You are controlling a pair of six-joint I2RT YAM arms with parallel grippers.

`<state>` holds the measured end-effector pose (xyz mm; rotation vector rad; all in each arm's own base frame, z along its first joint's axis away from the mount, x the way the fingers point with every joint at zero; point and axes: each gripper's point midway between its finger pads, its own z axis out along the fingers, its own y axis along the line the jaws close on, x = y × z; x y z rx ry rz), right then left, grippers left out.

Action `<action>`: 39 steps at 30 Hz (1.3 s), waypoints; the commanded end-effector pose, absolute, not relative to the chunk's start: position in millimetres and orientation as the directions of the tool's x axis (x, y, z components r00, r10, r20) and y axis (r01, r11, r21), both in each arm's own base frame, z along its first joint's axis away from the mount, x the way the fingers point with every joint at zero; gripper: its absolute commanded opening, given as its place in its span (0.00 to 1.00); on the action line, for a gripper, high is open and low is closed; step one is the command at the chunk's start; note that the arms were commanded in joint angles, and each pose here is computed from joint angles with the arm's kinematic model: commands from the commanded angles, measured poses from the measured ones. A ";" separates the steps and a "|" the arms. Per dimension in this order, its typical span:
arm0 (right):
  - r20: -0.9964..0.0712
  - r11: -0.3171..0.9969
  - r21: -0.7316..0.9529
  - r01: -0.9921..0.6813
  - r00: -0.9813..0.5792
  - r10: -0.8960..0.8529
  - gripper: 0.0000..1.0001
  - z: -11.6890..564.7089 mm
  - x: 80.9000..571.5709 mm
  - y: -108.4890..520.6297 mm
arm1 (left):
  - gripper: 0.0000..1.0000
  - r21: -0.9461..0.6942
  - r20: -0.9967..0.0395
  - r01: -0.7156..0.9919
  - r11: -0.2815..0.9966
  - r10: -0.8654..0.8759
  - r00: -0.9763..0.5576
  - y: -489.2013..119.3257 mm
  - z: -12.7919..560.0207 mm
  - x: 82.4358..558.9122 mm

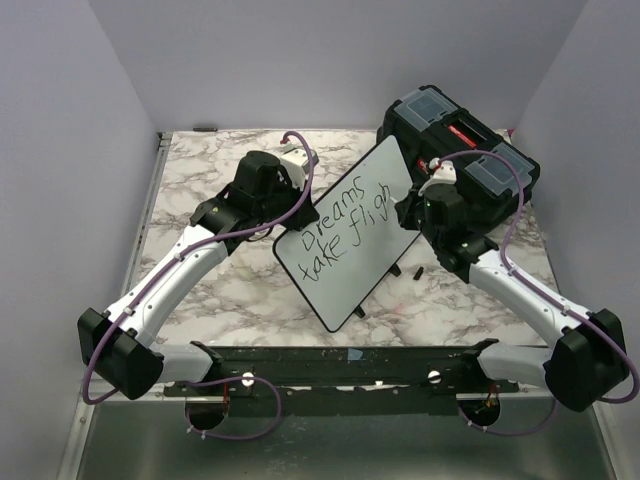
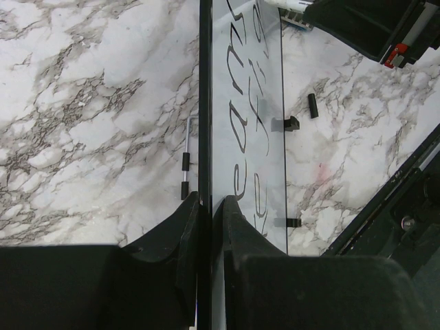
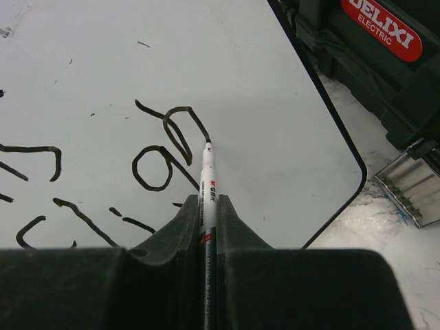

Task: Write a sentence on the whiteboard

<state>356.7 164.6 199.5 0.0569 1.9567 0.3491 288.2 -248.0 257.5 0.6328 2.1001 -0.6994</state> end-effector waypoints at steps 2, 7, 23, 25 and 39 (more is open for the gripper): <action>-0.874 0.963 0.247 -0.104 -0.454 0.175 0.01 183.3 345.2 158.0 | 0.00 -0.191 -0.688 0.669 0.719 0.388 -0.614 -231.8 198.5 260.0; -0.878 0.969 0.232 -0.083 -0.446 0.172 0.01 185.0 341.4 150.5 | 0.00 -0.191 -0.688 0.669 0.719 0.387 -0.613 -231.9 198.7 260.0; -0.919 0.977 0.206 -0.056 -0.353 0.174 0.01 232.0 353.3 141.3 | 0.00 -0.189 -0.683 0.667 0.721 0.391 -0.617 -231.7 196.6 260.1; -0.921 0.976 0.207 -0.060 -0.349 0.174 0.01 234.6 358.1 144.4 | 0.00 -0.189 -0.683 0.667 0.721 0.391 -0.617 -231.7 196.3 260.0; -0.917 0.971 0.220 -0.092 -0.360 0.174 0.01 229.8 377.6 162.2 | 0.00 -0.187 -0.686 0.669 0.720 0.391 -0.613 -231.7 197.5 259.8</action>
